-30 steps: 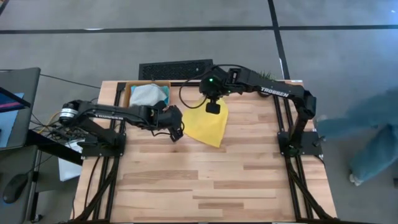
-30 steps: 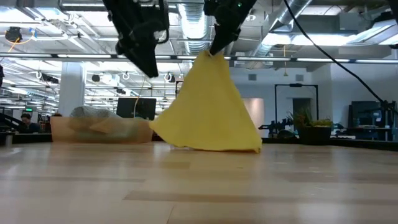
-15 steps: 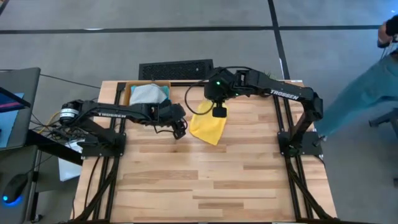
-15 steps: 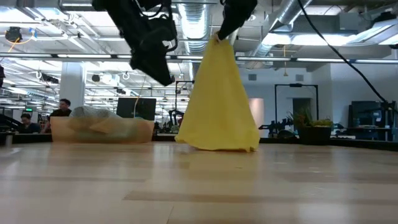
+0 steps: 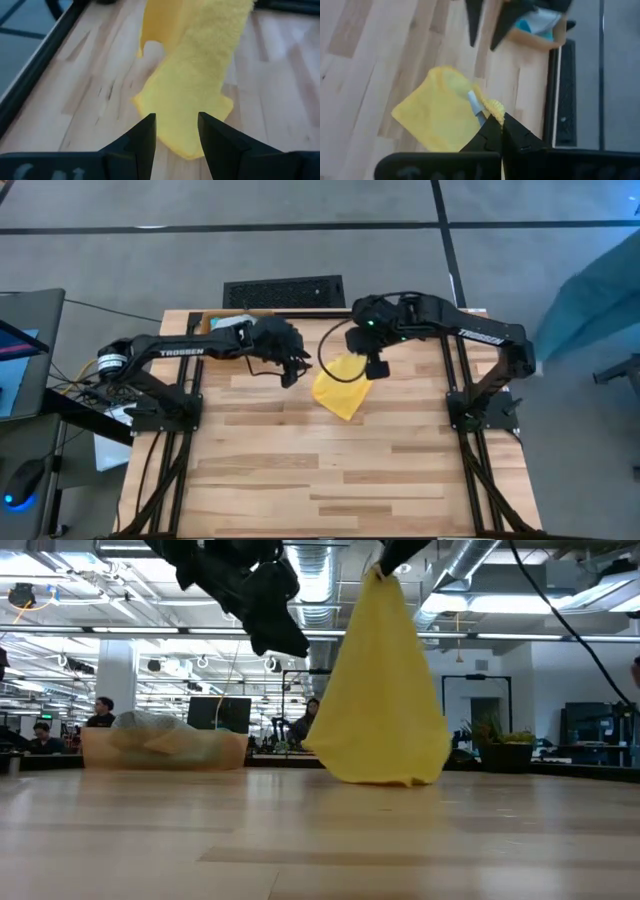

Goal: Fold microfiber towels
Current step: Fold the yellow microfiber towel

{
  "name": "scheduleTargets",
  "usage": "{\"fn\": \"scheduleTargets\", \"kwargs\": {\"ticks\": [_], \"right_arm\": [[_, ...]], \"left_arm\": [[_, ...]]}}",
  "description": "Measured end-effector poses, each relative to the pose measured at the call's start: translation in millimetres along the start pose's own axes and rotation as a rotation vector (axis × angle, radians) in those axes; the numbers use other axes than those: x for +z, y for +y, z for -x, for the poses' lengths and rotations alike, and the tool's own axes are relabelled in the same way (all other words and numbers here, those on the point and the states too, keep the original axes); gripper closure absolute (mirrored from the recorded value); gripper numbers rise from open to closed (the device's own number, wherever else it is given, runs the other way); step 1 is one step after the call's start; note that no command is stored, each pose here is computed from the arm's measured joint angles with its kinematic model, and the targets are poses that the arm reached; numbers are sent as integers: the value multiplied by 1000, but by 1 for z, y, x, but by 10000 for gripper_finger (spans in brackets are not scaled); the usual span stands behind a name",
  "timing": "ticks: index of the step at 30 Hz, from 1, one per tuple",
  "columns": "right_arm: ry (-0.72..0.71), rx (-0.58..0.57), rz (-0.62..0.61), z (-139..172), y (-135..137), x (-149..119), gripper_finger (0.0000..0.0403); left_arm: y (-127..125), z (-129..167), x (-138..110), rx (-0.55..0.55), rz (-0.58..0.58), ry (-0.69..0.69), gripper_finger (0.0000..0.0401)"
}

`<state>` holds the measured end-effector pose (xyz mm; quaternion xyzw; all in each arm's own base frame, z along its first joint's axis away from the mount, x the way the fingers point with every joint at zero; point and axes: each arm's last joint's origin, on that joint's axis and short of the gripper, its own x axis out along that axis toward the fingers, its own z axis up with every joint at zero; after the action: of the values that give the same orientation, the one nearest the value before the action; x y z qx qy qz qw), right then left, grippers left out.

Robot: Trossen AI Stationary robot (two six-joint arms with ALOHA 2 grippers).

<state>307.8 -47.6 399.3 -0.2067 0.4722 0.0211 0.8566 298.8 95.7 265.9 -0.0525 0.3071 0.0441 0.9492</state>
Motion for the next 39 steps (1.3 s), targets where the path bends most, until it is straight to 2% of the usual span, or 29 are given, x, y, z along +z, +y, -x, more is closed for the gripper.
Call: {"fn": "scheduleTargets", "kwargs": {"ticks": [4, 8, 12, 16, 20, 26, 31, 39], "right_arm": [[-27, 7, 94, 9, 6, 1, 397], [-55, 22, 63, 16, 7, 0, 396], [-55, 23, -11, 17, 7, -1, 396], [-67, 21, -13, 25, 9, -3, 396], [-66, 27, -5, 30, 13, -4, 395], [-113, 10, 10, 46, 18, -5, 395], [-138, 10, 25, 60, 24, -8, 395], [-167, 15, 47, 69, 32, -8, 395]], "left_arm": [[11, -6, 4, -136, 5, -81, 263], [18, -23, 2, -207, 70, -95, 263], [20, -42, -11, -281, 184, -20, 263], [15, -56, -19, -298, 234, 38, 263], [10, -56, -21, -328, 294, 76, 263], [7, -52, -26, -317, 458, 167, 263], [8, -51, -33, -208, 595, 241, 263], [5, -52, -28, -195, 786, 221, 263]]}}
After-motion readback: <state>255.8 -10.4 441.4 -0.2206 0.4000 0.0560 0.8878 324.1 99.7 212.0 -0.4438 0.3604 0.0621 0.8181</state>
